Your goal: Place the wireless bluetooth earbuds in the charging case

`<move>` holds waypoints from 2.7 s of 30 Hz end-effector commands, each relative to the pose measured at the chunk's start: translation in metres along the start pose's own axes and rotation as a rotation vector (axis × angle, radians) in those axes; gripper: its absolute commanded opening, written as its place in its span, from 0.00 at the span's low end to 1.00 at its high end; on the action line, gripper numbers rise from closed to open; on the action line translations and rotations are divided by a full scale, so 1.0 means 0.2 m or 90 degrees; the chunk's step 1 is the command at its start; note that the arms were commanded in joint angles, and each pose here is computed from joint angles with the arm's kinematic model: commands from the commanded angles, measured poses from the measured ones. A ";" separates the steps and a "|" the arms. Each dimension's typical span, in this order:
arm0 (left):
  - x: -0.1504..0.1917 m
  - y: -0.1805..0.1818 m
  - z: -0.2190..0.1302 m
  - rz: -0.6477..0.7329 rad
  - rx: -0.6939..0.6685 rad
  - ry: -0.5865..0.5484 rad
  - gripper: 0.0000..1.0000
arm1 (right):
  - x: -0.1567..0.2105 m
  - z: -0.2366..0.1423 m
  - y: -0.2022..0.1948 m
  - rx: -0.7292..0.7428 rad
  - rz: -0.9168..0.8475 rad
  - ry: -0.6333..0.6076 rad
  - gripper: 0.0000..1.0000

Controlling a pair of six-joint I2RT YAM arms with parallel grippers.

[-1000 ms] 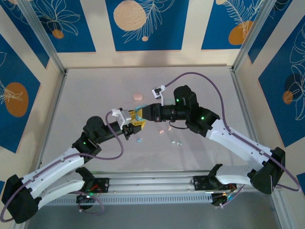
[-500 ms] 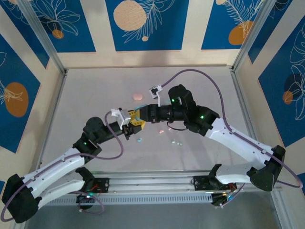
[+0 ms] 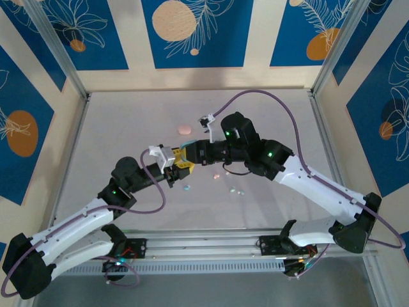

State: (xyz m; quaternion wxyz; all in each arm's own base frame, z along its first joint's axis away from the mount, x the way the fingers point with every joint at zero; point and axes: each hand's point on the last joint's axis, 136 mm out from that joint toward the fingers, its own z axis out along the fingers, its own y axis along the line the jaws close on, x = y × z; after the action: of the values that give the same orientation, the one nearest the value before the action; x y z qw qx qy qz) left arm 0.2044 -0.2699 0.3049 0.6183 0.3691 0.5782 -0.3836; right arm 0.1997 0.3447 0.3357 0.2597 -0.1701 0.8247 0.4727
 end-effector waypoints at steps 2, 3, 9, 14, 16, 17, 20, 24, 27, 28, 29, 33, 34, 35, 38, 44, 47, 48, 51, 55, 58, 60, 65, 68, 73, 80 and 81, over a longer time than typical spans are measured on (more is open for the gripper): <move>-0.14 -0.03 -0.02 0.017 0.017 -0.058 0.28 | 0.00 0.01 -0.04 0.045 -0.004 0.012 0.31; -0.13 -0.03 -0.02 0.017 0.015 -0.057 0.28 | 0.00 0.01 -0.04 0.046 -0.004 0.010 0.33; -0.12 -0.02 -0.03 0.015 0.007 -0.052 0.28 | -0.04 -0.02 0.00 0.041 -0.007 -0.005 0.40; -0.10 -0.01 -0.03 0.012 -0.005 -0.045 0.28 | -0.05 -0.06 0.05 0.026 -0.010 -0.014 0.47; -0.10 0.00 -0.03 0.015 -0.009 -0.046 0.28 | -0.05 -0.08 0.08 0.012 -0.019 -0.015 0.48; -0.10 0.00 -0.04 0.015 -0.012 -0.046 0.28 | -0.05 -0.10 0.09 0.006 -0.024 -0.019 0.48; -0.09 0.01 -0.04 0.016 -0.020 -0.040 0.28 | -0.05 -0.15 0.17 -0.032 -0.060 -0.027 0.49; -0.09 0.03 -0.05 0.020 -0.043 -0.031 0.28 | -0.05 -0.26 0.27 -0.092 -0.128 -0.072 0.50; -0.08 0.07 -0.07 0.023 -0.072 -0.025 0.27 | -0.08 -0.35 0.22 -0.063 -0.136 -0.145 0.50; -0.09 0.08 -0.07 0.023 -0.080 -0.024 0.27 | -0.09 -0.38 0.17 -0.039 -0.132 -0.168 0.49; -0.09 0.09 -0.08 0.023 -0.089 -0.022 0.27 | -0.10 -0.40 0.07 0.007 -0.111 -0.193 0.46; -0.14 0.11 -0.12 0.028 -0.118 -0.034 0.27 | -0.07 -0.44 -0.33 0.135 0.023 -0.201 0.43; -0.16 0.12 -0.13 0.031 -0.124 -0.037 0.27 | -0.06 -0.43 -0.39 0.146 0.049 -0.191 0.43; -0.18 0.12 -0.14 0.033 -0.129 -0.042 0.27 | -0.03 -0.41 -0.47 0.152 0.080 -0.168 0.43; -0.26 0.11 -0.18 0.046 -0.138 -0.057 0.27 | 0.09 -0.30 -0.71 0.191 0.154 -0.090 0.43; -0.39 0.09 -0.26 0.061 -0.147 -0.088 0.27 | 0.29 0.06 -0.91 0.179 0.179 0.115 0.43; -0.45 0.08 -0.28 0.065 -0.145 -0.103 0.27 | 0.37 0.26 -0.97 0.183 0.158 0.208 0.44; -0.45 0.08 -0.28 0.064 -0.144 -0.104 0.27 | 0.39 0.32 -0.98 0.180 0.150 0.234 0.44; -0.47 0.06 -0.29 0.061 -0.136 -0.107 0.27 | 0.45 0.52 -1.01 0.193 0.118 0.320 0.44; -0.48 0.05 -0.31 0.057 -0.136 -0.112 0.27 | 0.52 0.72 -1.04 0.219 0.078 0.390 0.44; -0.49 0.05 -0.32 0.058 -0.138 -0.113 0.27 | 0.56 0.82 -1.06 0.235 0.051 0.417 0.44; -0.48 0.05 -0.33 0.059 -0.139 -0.111 0.27 | 0.58 0.86 -1.07 0.238 0.033 0.435 0.44; -0.48 0.05 -0.32 0.059 -0.133 -0.108 0.27 | 0.65 0.90 -1.08 0.240 0.020 0.478 0.44; -0.48 0.05 -0.31 0.056 -0.132 -0.107 0.27 | 0.69 0.90 -1.08 0.246 0.014 0.493 0.44; -0.46 0.05 -0.30 0.055 -0.131 -0.104 0.27 | 0.76 0.86 -1.07 0.240 0.017 0.522 0.41; -0.46 0.05 -0.30 0.053 -0.129 -0.102 0.27 | 0.82 0.79 -1.05 0.259 -0.002 0.548 0.39; -0.46 0.05 -0.30 0.053 -0.129 -0.102 0.27 | 0.83 0.78 -1.05 0.265 -0.005 0.549 0.39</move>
State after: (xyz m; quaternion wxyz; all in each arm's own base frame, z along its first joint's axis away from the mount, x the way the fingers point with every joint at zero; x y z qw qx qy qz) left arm 0.1891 -0.2102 0.3748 0.6983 0.3006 0.5665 -0.3179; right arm 0.2370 0.3837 0.0237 -0.0542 -0.2868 0.9347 0.2027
